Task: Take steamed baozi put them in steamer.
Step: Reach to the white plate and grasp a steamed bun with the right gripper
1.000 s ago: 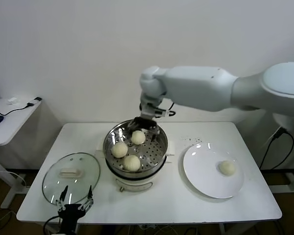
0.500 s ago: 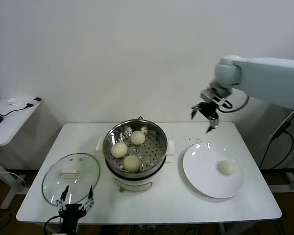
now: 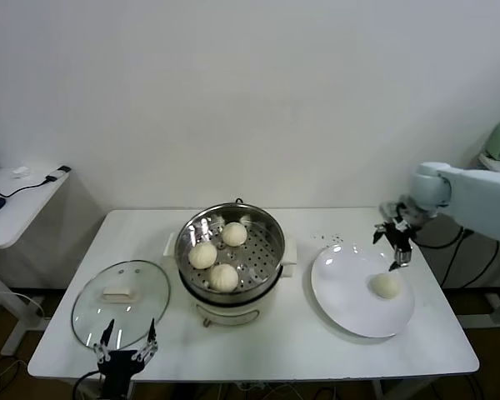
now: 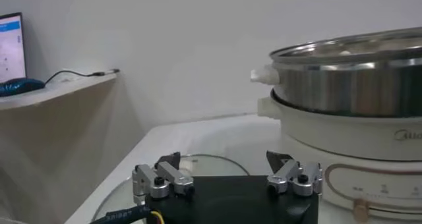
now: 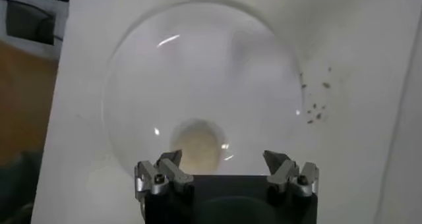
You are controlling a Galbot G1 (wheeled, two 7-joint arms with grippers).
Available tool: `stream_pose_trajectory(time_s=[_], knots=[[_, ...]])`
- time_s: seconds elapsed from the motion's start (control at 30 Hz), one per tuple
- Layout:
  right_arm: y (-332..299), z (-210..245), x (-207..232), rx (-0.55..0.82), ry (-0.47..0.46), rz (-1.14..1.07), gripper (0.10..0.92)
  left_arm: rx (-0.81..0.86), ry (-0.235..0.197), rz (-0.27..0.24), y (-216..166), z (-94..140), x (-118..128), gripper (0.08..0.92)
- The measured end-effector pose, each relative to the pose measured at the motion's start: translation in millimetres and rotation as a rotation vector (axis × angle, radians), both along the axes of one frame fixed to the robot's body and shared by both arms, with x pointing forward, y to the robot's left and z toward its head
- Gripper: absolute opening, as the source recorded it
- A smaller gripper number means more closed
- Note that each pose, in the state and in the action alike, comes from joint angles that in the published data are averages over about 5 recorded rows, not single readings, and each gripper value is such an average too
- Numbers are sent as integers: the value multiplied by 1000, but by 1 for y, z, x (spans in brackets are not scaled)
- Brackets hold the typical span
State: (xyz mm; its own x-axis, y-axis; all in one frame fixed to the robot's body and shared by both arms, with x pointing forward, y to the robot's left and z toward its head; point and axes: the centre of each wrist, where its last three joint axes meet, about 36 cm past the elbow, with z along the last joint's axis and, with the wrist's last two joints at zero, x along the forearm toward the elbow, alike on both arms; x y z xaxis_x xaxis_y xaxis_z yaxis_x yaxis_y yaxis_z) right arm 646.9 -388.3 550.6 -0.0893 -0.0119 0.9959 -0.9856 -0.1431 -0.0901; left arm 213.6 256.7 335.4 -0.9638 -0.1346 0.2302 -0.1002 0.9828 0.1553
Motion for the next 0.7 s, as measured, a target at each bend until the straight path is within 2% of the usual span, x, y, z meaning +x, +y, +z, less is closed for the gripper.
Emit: stream_pose_trajectory(time_s=[0.3, 0.7], knots=[[-9, -51, -7, -35, 6, -56, 823, -1, 8, -1, -2, -3, -2, 823], [-17, -85, -15, -53, 17, -98, 823, -1, 12, -7, -3, -5, -2, 823]])
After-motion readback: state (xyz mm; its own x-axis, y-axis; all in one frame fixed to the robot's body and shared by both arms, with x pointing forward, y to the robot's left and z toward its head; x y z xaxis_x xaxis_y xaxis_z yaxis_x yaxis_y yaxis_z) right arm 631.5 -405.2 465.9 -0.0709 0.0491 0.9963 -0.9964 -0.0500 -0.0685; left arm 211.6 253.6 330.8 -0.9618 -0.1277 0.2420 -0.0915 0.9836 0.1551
